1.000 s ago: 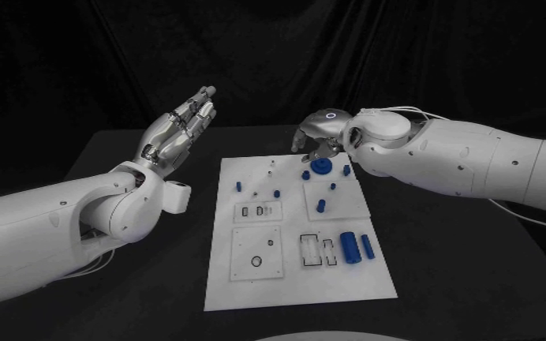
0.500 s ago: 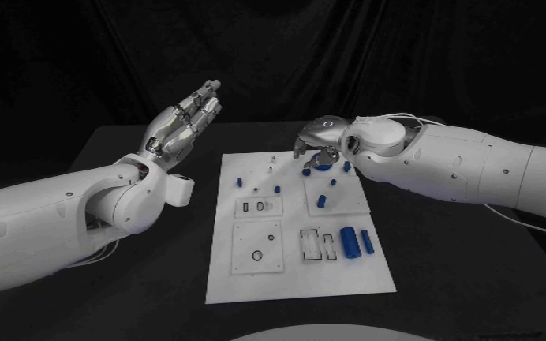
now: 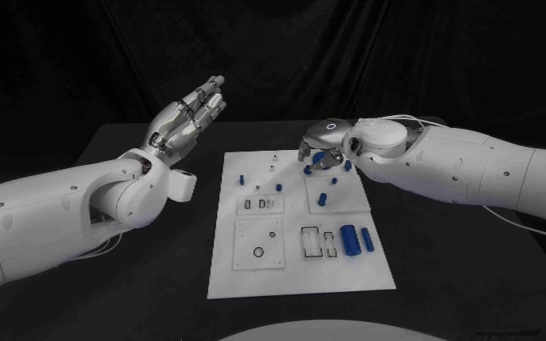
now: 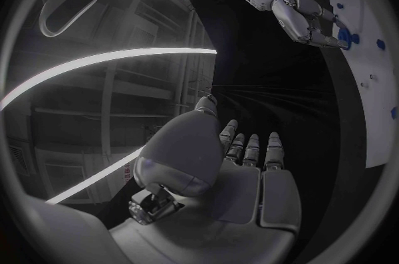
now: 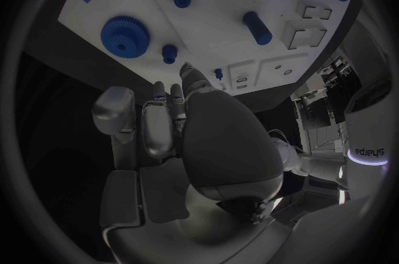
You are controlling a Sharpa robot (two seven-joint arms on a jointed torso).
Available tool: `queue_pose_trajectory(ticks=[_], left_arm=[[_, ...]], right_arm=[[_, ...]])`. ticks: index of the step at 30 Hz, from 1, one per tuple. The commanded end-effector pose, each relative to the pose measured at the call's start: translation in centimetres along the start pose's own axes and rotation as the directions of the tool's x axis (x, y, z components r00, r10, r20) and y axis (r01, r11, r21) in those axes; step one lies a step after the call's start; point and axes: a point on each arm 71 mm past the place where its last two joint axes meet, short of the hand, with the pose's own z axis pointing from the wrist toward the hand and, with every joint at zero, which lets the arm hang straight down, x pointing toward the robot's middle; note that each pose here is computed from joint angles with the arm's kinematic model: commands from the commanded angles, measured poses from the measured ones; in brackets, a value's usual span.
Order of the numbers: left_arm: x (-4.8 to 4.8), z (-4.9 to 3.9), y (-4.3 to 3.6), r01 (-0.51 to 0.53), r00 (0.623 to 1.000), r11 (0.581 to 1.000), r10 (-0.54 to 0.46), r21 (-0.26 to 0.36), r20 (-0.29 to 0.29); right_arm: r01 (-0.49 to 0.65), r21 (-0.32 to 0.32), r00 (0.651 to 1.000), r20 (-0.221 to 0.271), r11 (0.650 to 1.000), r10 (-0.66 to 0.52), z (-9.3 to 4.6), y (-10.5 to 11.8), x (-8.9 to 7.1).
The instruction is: Assemble the parts on the task board
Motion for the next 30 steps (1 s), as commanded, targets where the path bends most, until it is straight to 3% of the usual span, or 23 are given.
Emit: queue_pose_trajectory(ticks=[1, 15, 30], left_arm=[[0.22, 0.04, -0.23, 0.011, 1.0, 0.999, -0.011, 0.034, -0.019], [0.1, -0.05, -0.14, 0.014, 1.0, 0.999, -0.013, 0.029, -0.02], [0.13, -0.09, 0.05, 0.024, 0.999, 1.0, -0.023, 0.015, -0.031]], right_arm=[[0.011, 0.024, 1.0, -0.017, 1.0, -0.01, 0.1, -0.2, 0.4], [0.002, 0.028, 1.0, -0.019, 1.0, -0.002, 0.5, -0.3, 1.7], [-0.004, -0.017, 0.999, 0.033, 1.0, 0.004, 1.0, -0.2, 2.7]])
